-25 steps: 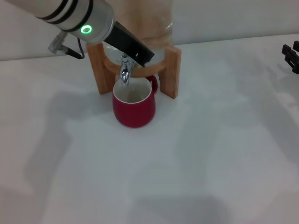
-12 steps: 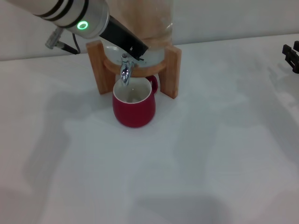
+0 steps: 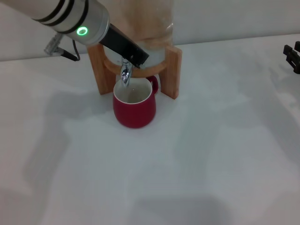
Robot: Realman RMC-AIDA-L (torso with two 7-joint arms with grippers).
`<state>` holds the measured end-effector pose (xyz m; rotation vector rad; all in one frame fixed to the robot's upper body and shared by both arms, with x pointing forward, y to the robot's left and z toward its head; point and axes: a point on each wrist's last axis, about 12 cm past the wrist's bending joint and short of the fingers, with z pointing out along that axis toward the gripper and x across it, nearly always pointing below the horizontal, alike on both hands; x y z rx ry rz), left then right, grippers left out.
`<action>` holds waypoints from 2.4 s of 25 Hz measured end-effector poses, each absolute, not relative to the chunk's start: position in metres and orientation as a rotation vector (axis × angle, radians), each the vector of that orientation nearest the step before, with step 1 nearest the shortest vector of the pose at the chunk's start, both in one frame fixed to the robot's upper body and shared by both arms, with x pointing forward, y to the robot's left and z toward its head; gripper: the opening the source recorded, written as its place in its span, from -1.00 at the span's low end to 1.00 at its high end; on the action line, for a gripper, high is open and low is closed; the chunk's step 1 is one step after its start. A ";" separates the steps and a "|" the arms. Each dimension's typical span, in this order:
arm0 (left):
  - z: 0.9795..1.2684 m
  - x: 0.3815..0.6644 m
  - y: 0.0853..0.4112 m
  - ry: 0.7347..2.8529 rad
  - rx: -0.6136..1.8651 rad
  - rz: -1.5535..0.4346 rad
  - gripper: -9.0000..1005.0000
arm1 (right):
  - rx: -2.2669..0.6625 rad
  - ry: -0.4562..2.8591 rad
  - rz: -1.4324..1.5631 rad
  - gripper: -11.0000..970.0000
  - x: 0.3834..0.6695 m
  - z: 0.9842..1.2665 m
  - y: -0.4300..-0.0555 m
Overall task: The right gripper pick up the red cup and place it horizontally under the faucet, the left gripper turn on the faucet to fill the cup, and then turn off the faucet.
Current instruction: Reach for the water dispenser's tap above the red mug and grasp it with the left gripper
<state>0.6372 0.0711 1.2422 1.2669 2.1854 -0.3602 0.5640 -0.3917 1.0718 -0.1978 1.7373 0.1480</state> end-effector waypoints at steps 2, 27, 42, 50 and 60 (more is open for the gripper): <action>1.242 0.636 0.070 2.190 1.272 -0.371 -0.90 | -0.198 1.737 0.148 -0.36 0.564 1.072 -0.392; 1.247 0.641 0.070 2.141 1.255 -0.346 -0.90 | -0.193 1.742 0.146 -0.36 0.564 1.071 -0.392; 1.245 0.637 0.066 2.125 1.300 -0.370 -0.90 | -0.188 1.752 0.149 -0.36 0.562 1.068 -0.392; 1.242 0.635 0.067 2.146 1.303 -0.382 -0.90 | -0.190 1.751 0.148 -0.36 0.563 1.069 -0.392; 1.241 0.631 0.067 2.163 1.323 -0.392 -0.90 | -0.191 1.750 0.143 -0.36 0.566 1.070 -0.391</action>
